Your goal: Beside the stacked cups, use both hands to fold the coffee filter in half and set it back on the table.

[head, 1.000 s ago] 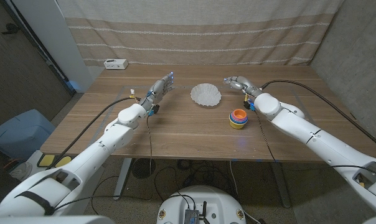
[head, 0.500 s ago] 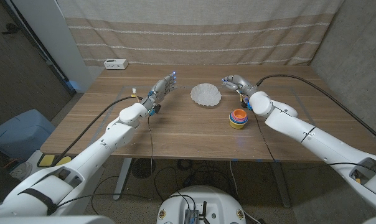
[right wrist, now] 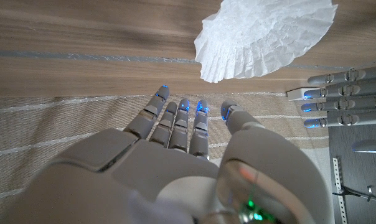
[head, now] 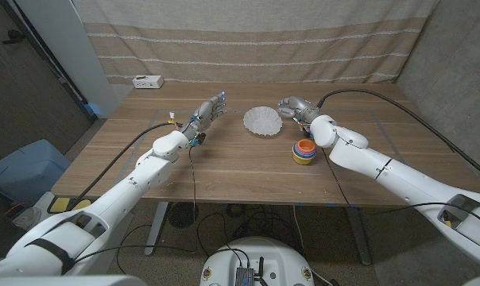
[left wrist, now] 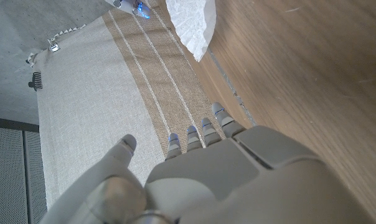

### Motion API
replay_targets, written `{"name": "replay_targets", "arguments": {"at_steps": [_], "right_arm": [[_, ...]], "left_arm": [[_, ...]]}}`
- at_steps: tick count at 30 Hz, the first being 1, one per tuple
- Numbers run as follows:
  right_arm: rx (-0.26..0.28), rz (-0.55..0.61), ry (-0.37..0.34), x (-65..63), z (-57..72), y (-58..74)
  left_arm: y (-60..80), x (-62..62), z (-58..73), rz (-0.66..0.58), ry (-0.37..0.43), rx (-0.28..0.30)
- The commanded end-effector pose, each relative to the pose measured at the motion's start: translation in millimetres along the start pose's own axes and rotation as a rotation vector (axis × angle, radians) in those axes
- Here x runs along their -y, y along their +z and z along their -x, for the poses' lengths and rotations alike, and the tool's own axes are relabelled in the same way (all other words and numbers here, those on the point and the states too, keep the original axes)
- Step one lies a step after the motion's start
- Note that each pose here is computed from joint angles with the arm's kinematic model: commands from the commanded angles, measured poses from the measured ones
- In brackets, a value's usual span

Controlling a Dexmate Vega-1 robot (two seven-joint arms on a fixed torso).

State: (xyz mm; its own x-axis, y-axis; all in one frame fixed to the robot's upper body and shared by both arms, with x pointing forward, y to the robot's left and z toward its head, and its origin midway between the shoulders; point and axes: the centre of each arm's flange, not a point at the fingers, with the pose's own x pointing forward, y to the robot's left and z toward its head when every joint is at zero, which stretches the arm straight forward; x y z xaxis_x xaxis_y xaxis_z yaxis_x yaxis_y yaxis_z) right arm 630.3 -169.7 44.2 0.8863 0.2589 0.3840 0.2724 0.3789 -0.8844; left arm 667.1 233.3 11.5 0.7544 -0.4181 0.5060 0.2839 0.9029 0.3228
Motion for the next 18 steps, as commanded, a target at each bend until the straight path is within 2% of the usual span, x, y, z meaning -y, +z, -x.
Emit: {"name": "replay_targets", "arguments": {"at_steps": [1, 18], "right_arm": [[-0.003, 0.099, 0.052, -7.9, -5.8, 8.8], [-0.006, 0.161, 0.122, -23.3, -8.5, 14.1]], "left_arm": [[-0.7, 0.6, -0.9, -0.001, 0.001, -0.003], [-0.8, 2.7, -1.2, -0.001, -0.001, -0.006]]}}
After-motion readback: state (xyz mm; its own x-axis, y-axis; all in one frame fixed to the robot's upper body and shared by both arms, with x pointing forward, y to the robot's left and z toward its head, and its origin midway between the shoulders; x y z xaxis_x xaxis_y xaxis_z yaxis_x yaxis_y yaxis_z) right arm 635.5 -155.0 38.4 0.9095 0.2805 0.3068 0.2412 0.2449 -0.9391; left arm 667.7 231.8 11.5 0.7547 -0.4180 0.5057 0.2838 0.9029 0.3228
